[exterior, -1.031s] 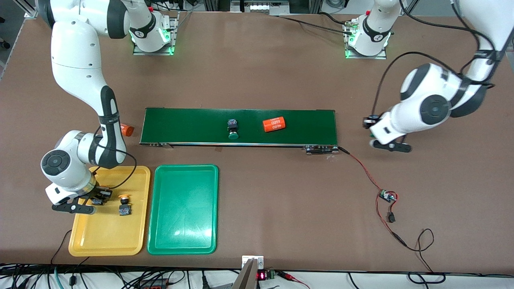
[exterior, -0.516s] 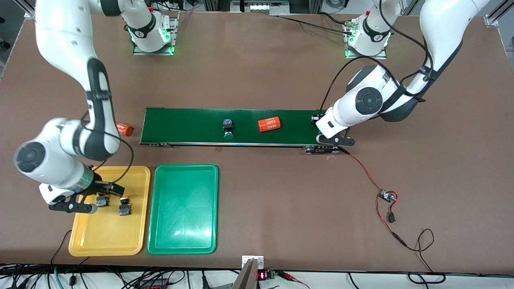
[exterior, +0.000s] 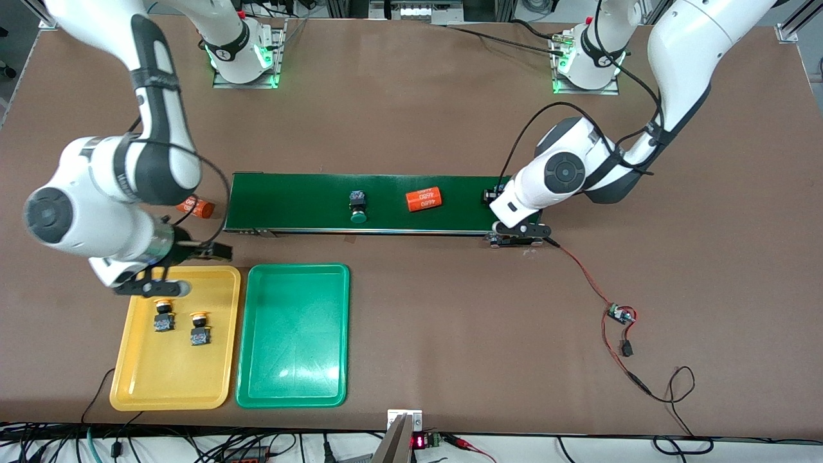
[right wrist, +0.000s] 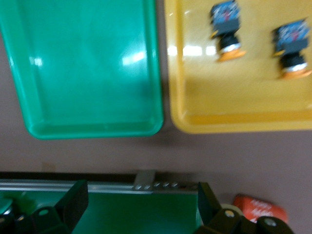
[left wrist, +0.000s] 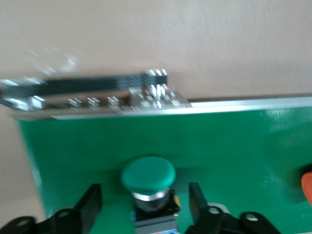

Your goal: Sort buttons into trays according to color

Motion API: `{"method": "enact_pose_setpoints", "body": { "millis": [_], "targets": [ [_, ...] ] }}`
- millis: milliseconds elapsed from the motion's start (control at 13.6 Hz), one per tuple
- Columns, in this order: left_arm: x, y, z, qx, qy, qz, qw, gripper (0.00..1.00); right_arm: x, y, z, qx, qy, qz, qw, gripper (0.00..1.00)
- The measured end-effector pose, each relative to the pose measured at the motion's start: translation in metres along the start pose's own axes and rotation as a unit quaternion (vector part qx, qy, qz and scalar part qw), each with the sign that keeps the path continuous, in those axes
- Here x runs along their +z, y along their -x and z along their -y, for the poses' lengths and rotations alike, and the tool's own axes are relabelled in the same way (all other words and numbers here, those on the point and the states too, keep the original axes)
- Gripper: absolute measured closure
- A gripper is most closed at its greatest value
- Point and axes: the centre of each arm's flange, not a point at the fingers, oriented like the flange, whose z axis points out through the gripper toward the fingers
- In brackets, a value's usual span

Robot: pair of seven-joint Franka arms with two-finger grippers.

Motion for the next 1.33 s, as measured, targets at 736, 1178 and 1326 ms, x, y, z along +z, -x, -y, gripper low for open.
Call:
{"method": "enact_pose_setpoints", "body": {
  "millis": [736, 1178, 1326],
  "targets": [
    [-0.193, -0.047, 0.101, 0.001, -0.064, 0.014, 0.998, 0.0, 0.036, 0.098, 0.143, -0.035, 0.035, 0.007, 0.999, 0.0],
    [-0.276, -0.046, 0.152, 0.04, -0.062, 0.01, 0.997, 0.0, 0.077, 0.131, 0.175, -0.046, 0.049, 0.018, 0.998, 0.0],
    [-0.299, -0.043, 0.174, 0.057, -0.074, -0.007, 0.996, 0.0, 0.087, 0.139, 0.184, -0.053, 0.055, 0.02, 0.997, 0.0]
  ]
}}
